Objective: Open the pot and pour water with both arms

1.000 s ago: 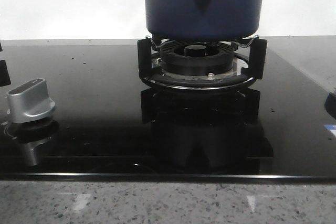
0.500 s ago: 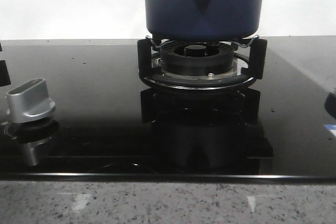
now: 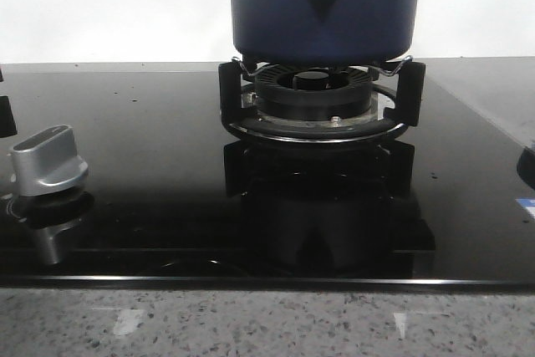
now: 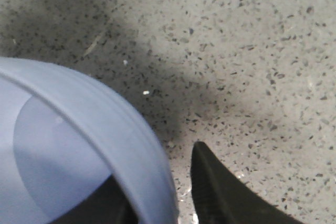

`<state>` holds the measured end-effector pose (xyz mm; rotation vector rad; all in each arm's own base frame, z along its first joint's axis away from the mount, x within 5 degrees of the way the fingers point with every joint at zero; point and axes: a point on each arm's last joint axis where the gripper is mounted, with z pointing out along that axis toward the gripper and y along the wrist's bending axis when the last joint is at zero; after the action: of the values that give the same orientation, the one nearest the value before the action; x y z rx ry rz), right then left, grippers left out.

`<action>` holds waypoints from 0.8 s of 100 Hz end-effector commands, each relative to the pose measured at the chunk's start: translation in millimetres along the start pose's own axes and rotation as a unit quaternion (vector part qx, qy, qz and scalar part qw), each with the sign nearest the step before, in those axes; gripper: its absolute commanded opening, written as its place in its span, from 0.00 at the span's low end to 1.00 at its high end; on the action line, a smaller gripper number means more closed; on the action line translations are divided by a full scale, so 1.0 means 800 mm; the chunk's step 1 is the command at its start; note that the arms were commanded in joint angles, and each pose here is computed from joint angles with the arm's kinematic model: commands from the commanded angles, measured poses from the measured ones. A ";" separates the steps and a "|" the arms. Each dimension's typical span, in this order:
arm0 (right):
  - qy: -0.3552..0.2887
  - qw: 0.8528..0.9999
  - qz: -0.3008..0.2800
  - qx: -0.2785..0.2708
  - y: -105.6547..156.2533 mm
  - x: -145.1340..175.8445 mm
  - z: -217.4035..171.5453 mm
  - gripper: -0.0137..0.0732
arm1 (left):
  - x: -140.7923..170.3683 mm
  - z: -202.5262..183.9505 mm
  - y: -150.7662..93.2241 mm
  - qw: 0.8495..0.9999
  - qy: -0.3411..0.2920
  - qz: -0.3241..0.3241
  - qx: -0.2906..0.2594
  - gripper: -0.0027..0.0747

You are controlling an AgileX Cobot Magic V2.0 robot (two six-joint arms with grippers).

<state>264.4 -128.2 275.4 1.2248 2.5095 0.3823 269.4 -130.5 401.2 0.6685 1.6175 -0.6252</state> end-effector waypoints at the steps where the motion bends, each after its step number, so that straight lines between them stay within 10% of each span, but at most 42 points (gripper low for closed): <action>1: -0.033 0.999 -0.003 -0.021 0.007 -0.004 -0.017 0.37 | -0.029 -0.016 -0.006 0.999 -0.048 -0.012 -0.005 0.44; 21: -0.027 0.999 -0.003 -0.027 0.008 -0.002 -0.018 0.07 | -0.029 -0.016 -0.006 0.999 -0.048 -0.012 -0.005 0.44; 80: -0.044 0.993 -0.081 -0.068 0.064 -0.013 -0.092 0.08 | -0.029 -0.016 -0.003 0.999 -0.050 0.002 -0.017 0.44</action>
<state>275.6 -125.8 328.3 1.0769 2.5196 0.4150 270.9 -129.2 401.4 0.6650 1.6113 -0.5942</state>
